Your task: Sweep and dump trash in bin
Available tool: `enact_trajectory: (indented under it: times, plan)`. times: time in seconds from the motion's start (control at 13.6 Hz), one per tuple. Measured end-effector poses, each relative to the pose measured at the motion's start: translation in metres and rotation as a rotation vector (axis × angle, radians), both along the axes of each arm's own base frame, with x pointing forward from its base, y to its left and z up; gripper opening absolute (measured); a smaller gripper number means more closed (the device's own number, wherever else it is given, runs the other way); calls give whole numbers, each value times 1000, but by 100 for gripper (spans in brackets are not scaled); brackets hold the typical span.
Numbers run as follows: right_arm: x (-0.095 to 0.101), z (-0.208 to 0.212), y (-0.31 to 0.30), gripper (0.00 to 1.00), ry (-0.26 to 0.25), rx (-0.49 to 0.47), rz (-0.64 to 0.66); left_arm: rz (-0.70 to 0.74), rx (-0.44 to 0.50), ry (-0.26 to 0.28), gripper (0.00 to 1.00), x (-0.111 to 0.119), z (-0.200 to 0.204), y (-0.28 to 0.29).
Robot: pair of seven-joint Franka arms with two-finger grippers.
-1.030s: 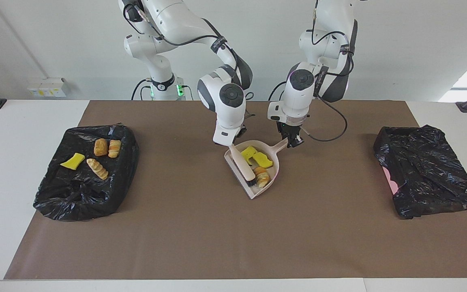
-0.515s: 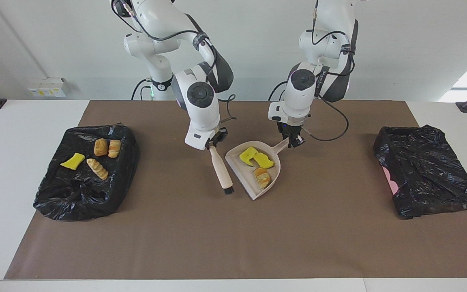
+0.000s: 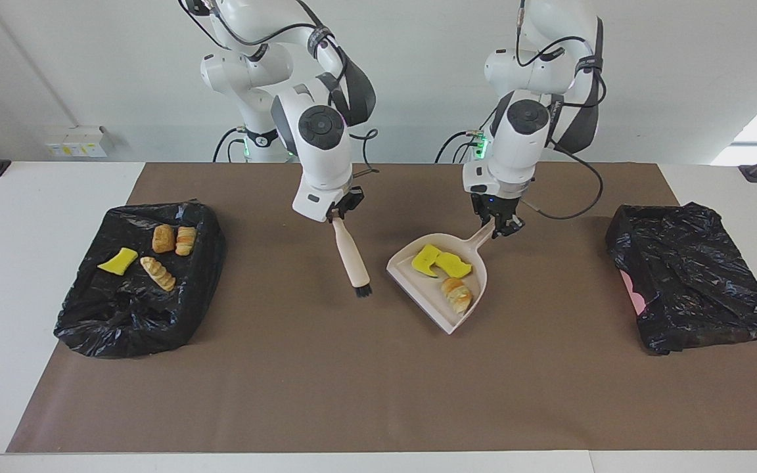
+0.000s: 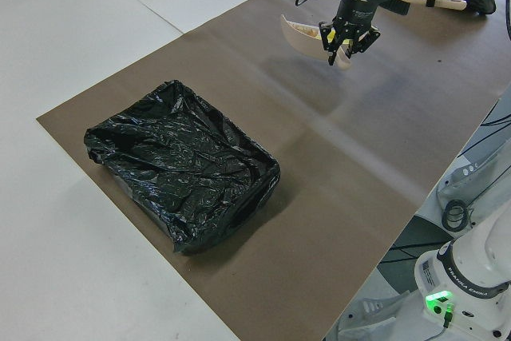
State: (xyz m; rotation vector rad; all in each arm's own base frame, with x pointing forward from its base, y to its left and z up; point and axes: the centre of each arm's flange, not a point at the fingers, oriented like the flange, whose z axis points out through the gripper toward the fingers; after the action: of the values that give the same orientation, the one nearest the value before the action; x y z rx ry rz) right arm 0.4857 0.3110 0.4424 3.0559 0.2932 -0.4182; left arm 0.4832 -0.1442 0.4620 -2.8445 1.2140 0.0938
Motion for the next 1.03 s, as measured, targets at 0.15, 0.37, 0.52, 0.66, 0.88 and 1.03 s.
enact_trajectory:
  times: [0.15, 0.37, 0.52, 0.66, 0.88, 1.03]
  plan:
    - [-34, -8, 25, 26, -11, -10, -41, 77, 10, 24, 32, 2, 22, 37]
    - [-96, -39, 59, 26, -22, -13, -99, 164, 11, 47, 32, 4, 46, 114]
    - [-134, -59, 94, 26, -51, -22, -134, 188, -1, 44, 32, 3, 61, 176]
    - [-156, -78, 120, 26, -73, -11, -151, 202, -12, 16, 32, -1, 77, 238]
    - [-165, -101, 134, 26, -63, -20, -150, 183, -14, -31, 32, -18, 100, 327]
    - [-164, -108, 133, 26, -57, -26, -153, 160, 33, -79, 32, -24, 110, 371]
